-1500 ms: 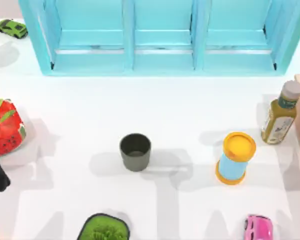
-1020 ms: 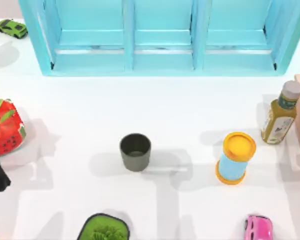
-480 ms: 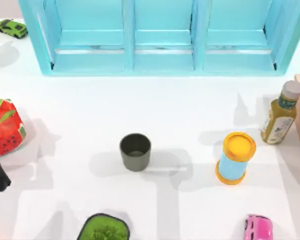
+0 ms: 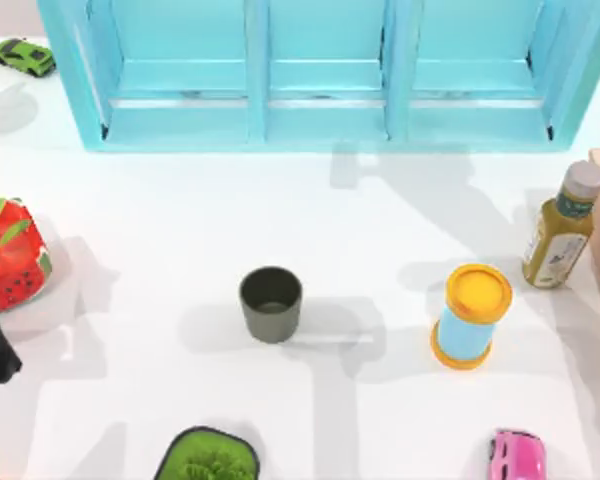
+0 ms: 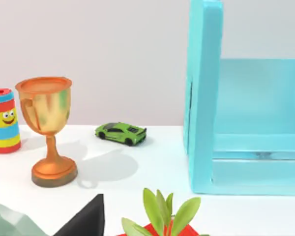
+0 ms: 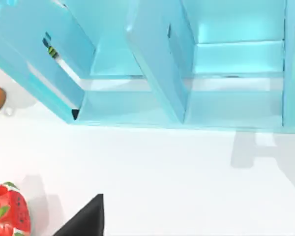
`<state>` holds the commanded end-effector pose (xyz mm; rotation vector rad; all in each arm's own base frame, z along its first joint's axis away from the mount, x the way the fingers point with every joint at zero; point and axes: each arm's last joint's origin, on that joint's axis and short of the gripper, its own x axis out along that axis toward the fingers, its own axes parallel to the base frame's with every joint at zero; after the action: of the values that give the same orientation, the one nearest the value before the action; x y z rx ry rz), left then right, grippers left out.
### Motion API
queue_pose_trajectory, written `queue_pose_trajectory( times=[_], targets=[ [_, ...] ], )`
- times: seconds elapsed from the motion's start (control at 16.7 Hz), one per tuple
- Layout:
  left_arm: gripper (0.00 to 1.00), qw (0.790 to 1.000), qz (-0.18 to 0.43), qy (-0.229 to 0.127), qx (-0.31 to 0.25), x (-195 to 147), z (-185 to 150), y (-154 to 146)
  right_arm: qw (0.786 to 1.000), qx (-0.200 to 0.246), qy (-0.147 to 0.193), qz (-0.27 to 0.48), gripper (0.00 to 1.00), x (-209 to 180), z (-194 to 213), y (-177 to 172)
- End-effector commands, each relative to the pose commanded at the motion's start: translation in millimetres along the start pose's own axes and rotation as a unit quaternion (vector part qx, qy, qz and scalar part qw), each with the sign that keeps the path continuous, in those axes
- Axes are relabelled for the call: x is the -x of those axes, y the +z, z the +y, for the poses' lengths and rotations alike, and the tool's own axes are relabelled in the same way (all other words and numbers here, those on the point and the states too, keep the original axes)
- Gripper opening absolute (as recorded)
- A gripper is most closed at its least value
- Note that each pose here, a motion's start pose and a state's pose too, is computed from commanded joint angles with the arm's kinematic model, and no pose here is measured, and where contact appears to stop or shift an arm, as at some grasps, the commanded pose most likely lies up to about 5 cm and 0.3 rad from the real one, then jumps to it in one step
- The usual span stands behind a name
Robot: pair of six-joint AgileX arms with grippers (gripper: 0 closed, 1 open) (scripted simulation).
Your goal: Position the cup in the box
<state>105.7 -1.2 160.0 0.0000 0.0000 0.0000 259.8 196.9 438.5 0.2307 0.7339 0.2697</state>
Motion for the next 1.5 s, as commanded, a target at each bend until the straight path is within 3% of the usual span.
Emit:
queue_pose_trajectory(
  times=[0.42, 0.78, 1.08, 1.5],
  targets=[
    [1.00, 1.000, 0.000, 0.000, 0.000, 0.0, 0.0, 0.0, 0.980, -0.001, -0.061, 0.189, 1.00, -118.8, 86.2, -42.4],
    [1.00, 1.000, 0.000, 0.000, 0.000, 0.0, 0.0, 0.0, 0.945, -0.005, -0.132, 0.299, 1.00, -189.0, 110.2, -103.8],
    [1.00, 1.000, 0.000, 0.000, 0.000, 0.0, 0.0, 0.0, 0.922, -0.009, -0.171, 0.347, 1.00, -217.3, 110.8, -134.2],
    [1.00, 1.000, 0.000, 0.000, 0.000, 0.0, 0.0, 0.0, 0.920, -0.011, -0.175, 0.349, 1.00, -221.3, 108.6, -135.2]
  ],
)
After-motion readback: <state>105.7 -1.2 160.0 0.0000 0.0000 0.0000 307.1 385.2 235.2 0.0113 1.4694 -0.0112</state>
